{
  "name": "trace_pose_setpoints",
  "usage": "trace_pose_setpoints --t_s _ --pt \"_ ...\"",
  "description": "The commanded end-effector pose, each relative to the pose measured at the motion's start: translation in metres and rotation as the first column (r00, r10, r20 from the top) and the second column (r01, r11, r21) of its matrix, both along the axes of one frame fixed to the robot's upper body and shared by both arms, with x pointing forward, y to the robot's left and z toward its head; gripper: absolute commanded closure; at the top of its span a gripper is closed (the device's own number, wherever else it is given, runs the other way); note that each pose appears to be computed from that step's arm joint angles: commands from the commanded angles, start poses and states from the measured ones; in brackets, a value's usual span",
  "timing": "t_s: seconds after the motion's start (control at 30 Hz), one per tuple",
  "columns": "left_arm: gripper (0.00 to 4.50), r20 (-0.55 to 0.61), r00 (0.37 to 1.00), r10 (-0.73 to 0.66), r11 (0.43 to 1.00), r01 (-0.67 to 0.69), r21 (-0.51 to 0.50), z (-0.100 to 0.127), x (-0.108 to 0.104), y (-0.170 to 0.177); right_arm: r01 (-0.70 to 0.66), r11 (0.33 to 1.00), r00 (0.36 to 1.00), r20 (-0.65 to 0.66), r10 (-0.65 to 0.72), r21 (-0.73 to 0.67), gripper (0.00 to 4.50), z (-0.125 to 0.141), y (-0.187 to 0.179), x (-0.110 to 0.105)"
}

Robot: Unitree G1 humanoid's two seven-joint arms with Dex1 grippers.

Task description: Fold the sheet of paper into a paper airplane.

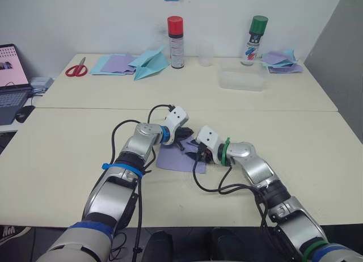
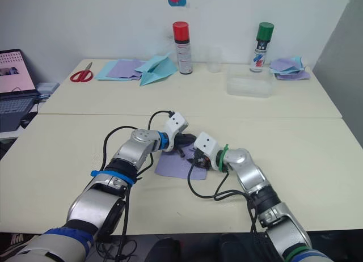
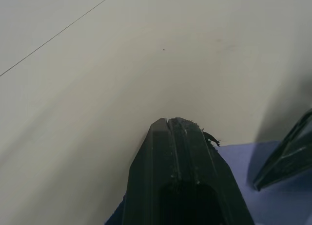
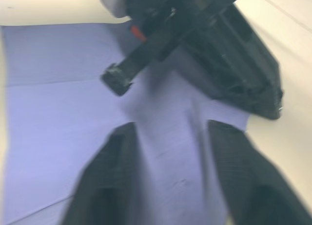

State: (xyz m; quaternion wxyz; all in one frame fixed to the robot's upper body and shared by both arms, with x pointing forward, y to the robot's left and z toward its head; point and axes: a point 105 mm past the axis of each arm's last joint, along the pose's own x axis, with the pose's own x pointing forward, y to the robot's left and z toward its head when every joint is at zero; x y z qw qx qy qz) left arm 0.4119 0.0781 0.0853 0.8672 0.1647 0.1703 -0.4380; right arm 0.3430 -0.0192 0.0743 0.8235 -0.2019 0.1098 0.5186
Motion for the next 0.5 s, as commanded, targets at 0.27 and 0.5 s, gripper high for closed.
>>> trace_pose_setpoints --t_s 0.27,0.5 --pt "4.5 -0.031 0.999 -0.043 0.997 0.045 0.058 -0.027 -0.015 0.001 -0.014 0.974 0.997 -0.075 0.031 0.226 1.49 0.042 -0.009 -0.011" --pt "4.5 0.016 0.997 -0.073 0.995 0.072 0.063 -0.026 -0.018 0.002 0.194 0.921 0.98 -0.115 -0.164 0.337 3.12 0.049 -0.015 0.024"
